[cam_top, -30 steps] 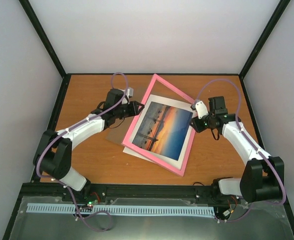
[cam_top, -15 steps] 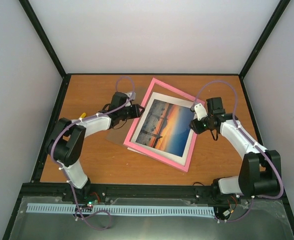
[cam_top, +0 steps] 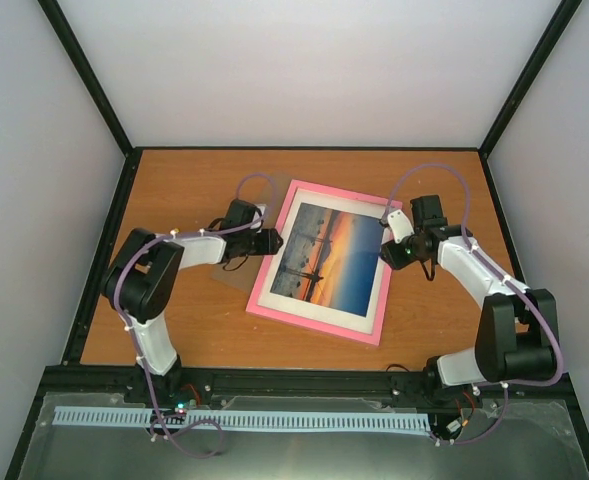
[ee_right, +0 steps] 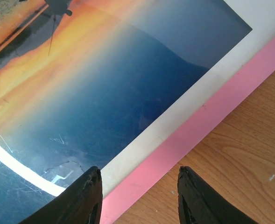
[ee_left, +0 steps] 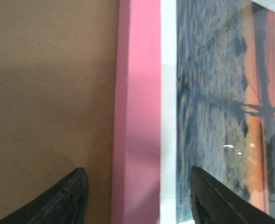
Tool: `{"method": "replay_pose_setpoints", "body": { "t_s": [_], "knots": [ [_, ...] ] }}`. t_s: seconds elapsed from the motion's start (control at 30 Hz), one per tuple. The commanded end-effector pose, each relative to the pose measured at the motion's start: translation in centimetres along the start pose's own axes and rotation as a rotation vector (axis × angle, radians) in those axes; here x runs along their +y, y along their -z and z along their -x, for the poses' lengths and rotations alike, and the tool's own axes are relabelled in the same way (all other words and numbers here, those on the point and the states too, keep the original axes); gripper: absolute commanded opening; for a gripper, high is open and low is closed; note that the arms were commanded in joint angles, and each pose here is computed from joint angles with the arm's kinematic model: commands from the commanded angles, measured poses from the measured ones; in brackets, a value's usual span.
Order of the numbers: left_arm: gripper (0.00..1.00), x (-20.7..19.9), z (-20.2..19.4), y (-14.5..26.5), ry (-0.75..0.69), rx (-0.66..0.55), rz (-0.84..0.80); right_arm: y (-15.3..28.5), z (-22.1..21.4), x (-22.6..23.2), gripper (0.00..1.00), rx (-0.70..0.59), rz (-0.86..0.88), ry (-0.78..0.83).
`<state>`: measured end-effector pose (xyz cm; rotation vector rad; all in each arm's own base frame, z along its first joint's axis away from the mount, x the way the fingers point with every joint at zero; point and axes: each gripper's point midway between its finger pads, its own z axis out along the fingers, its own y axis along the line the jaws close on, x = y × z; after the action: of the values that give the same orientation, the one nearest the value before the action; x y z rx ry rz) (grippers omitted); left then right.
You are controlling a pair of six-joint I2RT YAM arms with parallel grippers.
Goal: Take the photo out of the frame
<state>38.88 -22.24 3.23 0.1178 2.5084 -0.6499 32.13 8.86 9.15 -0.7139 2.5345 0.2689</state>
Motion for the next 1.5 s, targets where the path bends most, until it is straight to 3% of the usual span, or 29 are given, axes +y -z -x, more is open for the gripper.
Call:
{"method": "replay_pose_setpoints", "body": {
  "t_s": [0.0, 0.17, 0.33, 0.5, 0.73, 1.03, 1.3, 1.47],
  "knots": [
    [0.65, 2.1, -0.4, 1.9, 0.001, 0.017, 0.122, -0.3, -0.3, -0.9, 0.44, 0.014, -0.034, 0.006],
    [0.81, 4.8, 2.5, 4.4, 0.032, -0.07, 0.24, -0.8, -0.6, -0.8, 0.52, 0.036, -0.018, 0.003],
    [0.83, 8.2, 2.7, 4.0, 0.118, -0.027, 0.272, -1.1, -0.9, -0.7, 0.58, 0.054, -0.006, -0.002],
    [0.83, 8.6, 1.3, 3.0, 0.143, 0.035, 0.27, -1.6, -1.6, -0.6, 0.63, 0.086, 0.004, -0.006],
    [0.83, 7.0, -2.2, 3.4, 0.186, 0.07, 0.142, -2.9, -2.7, -0.2, 0.64, 0.15, 0.05, -0.013],
    [0.74, 2.3, -7.4, 5.2, 0.183, 0.134, -0.036, -4.1, -3.3, -0.7, 0.65, 0.207, 0.057, -0.013],
    [0.69, -1.7, -11.5, 6.3, 0.181, 0.187, -0.153, -4.0, -3.1, -1.8, 0.65, 0.208, 0.036, -0.029],
    [0.69, -2.4, -12.3, 7.5, 0.185, 0.176, -0.159, -1.5, -2.0, -3.2, 0.65, 0.157, -0.054, 0.012]
  ]
}}
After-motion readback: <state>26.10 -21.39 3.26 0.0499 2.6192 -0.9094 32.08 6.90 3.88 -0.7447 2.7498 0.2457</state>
